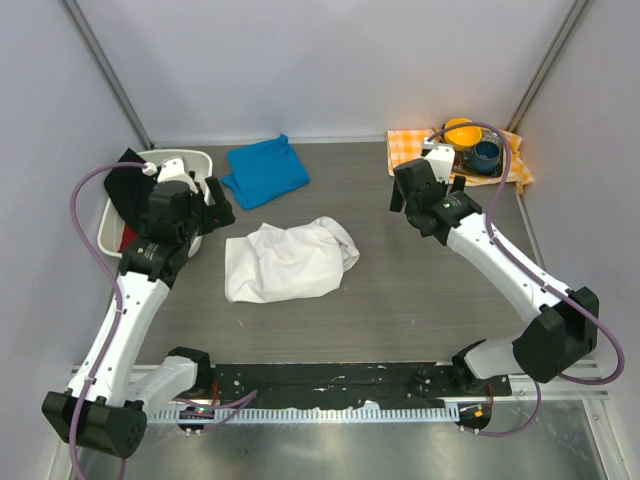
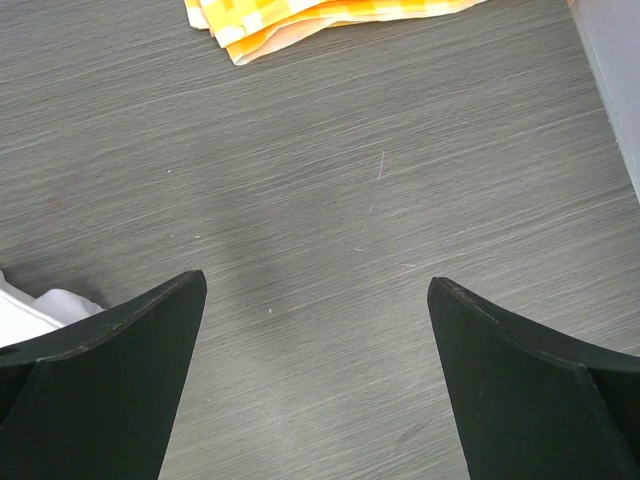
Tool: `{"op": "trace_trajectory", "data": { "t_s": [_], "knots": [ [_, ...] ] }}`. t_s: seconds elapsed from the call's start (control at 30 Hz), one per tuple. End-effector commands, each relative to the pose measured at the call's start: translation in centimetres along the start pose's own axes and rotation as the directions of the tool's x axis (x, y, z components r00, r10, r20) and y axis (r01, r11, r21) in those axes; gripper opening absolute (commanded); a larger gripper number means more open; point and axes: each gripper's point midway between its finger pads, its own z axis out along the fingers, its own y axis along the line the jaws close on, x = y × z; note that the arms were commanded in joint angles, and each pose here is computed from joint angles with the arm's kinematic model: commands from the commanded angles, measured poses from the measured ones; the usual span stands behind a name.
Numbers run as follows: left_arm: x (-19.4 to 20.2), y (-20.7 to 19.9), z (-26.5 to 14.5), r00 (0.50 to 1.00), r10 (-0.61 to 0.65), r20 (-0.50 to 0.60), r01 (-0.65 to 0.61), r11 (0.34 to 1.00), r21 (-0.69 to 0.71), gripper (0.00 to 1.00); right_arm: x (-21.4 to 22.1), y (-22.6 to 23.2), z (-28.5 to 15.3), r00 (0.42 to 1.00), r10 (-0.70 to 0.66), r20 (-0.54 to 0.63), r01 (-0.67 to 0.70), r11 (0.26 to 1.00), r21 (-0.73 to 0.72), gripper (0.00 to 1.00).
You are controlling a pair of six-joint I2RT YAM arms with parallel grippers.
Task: Fold and stack the t-shirts
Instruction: Flatten the tshirt out
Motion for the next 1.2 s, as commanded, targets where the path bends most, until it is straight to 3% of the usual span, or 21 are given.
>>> {"op": "trace_trajectory", "data": {
  "t_s": [0.0,0.23,0.47,0.83,1.0,1.17],
  "knots": [
    [-1.8,-0.3,-0.6,0.996,-0.017,0.090,0.015,1.000,0.027,1.00,-1.9,0.3,-0.7,0.995,0.087,0.053,-0.086,0.996,-0.017,0.99],
    [-0.4,-1.2,0.9,1.000,0.001,0.007,-0.001,0.999,0.054,1.00,-1.5,-1.8,-0.8,0.995,0.022,0.092,-0.026,0.999,0.042,0.99],
    [2.4,-2.0,2.3,0.992,-0.017,-0.121,0.027,0.996,0.083,0.96,-0.1,-1.4,-0.3,0.999,-0.015,0.048,0.014,0.999,0.031,0.99],
    [12.2,-1.3,6.2,0.923,-0.031,-0.383,0.007,0.998,-0.066,0.83,2.1,1.5,-0.4,1.000,0.003,-0.031,-0.007,0.991,-0.133,0.99],
    [14.8,0.3,7.7,0.909,-0.085,-0.409,0.000,0.979,-0.203,0.76,3.9,2.2,-0.1,0.997,-0.004,-0.075,-0.009,0.985,-0.173,0.98],
    [15.2,2.0,9.3,0.923,-0.144,-0.357,0.019,0.943,-0.332,0.65,4.1,2.9,-0.8,0.997,0.016,-0.072,-0.033,0.971,-0.237,0.98]
  ]
}}
